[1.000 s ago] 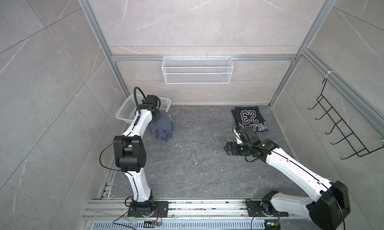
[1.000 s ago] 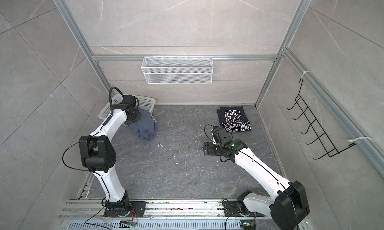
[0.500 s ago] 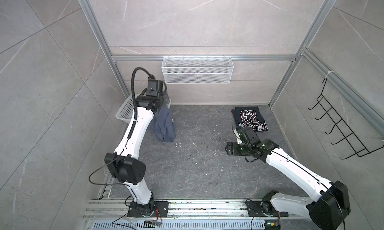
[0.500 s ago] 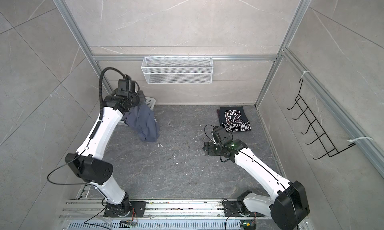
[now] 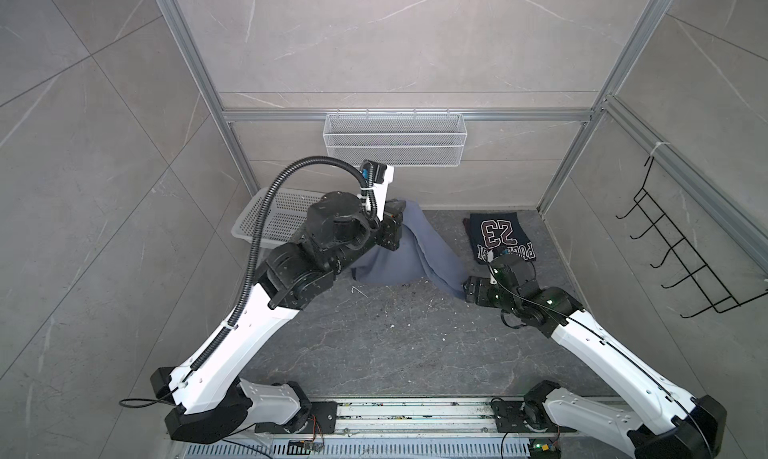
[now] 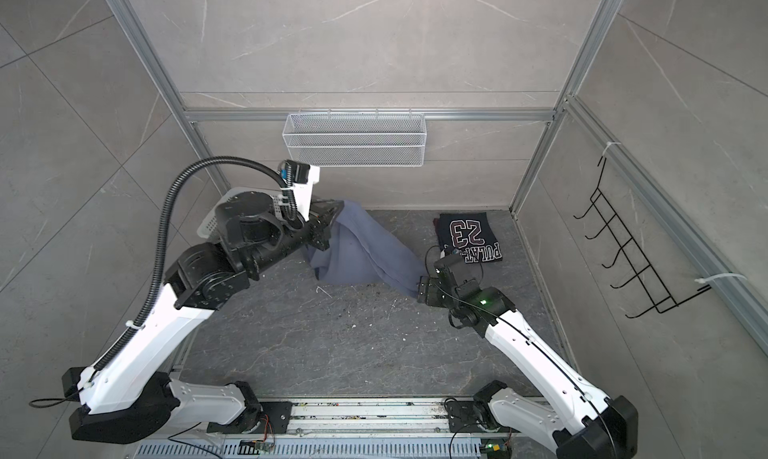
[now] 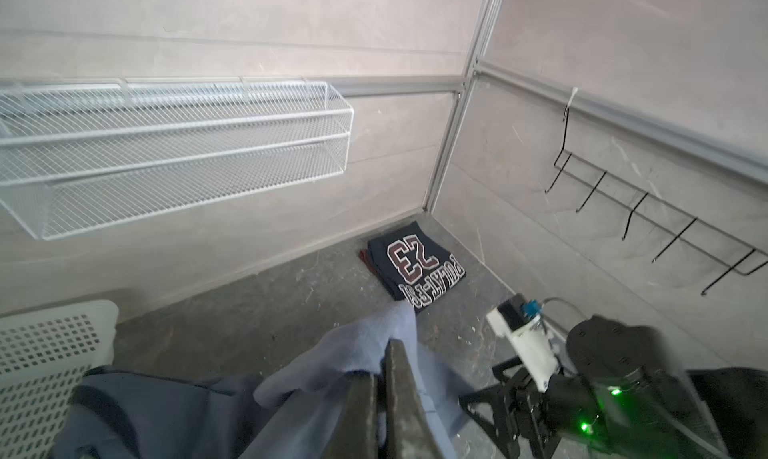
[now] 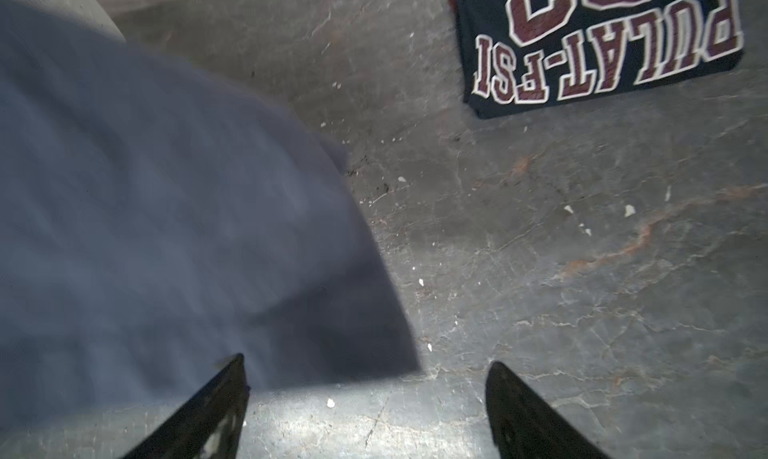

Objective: Fold and stack the tank tops

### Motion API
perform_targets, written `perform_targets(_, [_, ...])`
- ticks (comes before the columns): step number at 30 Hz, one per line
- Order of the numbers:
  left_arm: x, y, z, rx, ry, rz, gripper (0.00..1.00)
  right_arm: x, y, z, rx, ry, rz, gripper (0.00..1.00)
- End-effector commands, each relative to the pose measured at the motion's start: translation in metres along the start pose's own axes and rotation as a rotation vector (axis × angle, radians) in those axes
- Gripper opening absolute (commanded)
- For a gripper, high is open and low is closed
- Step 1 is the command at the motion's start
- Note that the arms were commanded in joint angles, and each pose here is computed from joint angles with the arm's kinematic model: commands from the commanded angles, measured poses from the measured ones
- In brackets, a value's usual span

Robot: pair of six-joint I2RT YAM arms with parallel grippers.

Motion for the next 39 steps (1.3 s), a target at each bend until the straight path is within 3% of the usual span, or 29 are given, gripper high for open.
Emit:
perform_targets(1, [-0.039, 0.010, 0.059, 0.072, 0.120, -0.014, 0.27, 0.007, -0.022, 0.009, -0.045, -0.020, 0.112, 0.90])
perform_targets(3, [-0.064, 0.012, 0.108, 0.104, 0.276, -0.008, 0.54, 0.013, -0.031, 0.009, -0.061, -0.048, 0.151, 0.90])
perform_targets(4, [-0.074, 0.015, 0.131, 0.115, 0.349, -0.019, 0.61, 0.016, -0.033, 0.008, -0.067, -0.062, 0.159, 0.90])
perform_targets(6, [-0.085, 0.027, 0.170, 0.160, 0.452, -0.076, 0.71, 0.021, -0.035, 0.007, -0.068, -0.083, 0.160, 0.91])
perform_targets(9, [-0.079, 0.063, 0.190, 0.246, 0.437, -0.183, 0.83, 0.019, -0.030, 0.010, -0.056, -0.070, 0.126, 0.91])
perform_targets(11, [-0.074, 0.090, 0.196, 0.339, 0.439, -0.213, 0.83, 0.013, -0.022, 0.014, -0.043, -0.041, 0.084, 0.91])
perform_targets(14, [-0.068, 0.143, 0.208, 0.446, 0.455, -0.361, 0.83, -0.003, -0.004, 0.026, -0.028, 0.038, -0.010, 0.90])
perform_targets(18, [-0.072, 0.195, 0.233, 0.497, 0.513, -0.505, 0.82, -0.027, 0.016, 0.047, -0.038, 0.150, -0.099, 0.90])
perform_targets(25, [-0.098, 0.224, 0.282, 0.578, 0.605, -0.506, 0.80, -0.064, 0.028, 0.068, -0.057, 0.262, -0.132, 0.90])
perform_targets(29, [-0.114, 0.229, 0.300, 0.598, 0.638, -0.482, 0.71, -0.080, 0.039, 0.059, -0.039, 0.269, -0.156, 0.88])
perform_targets(34, [-0.126, 0.230, 0.310, 0.620, 0.660, -0.460, 0.60, -0.107, 0.038, 0.059, -0.013, 0.315, -0.086, 0.84])
perform_targets(39, [-0.133, 0.228, 0.311, 0.621, 0.670, -0.440, 0.42, -0.119, 0.026, 0.062, 0.018, 0.336, 0.011, 0.61])
Point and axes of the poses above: each gripper's point midway between its finger pads, its own x axis back along the fingers, its own y axis along the line the jaws close on, z = x × y, the point moved 2 cm from there along x, back along the fingers, and after that the axes turned 10 degrees about x, right-handed, at the moved point
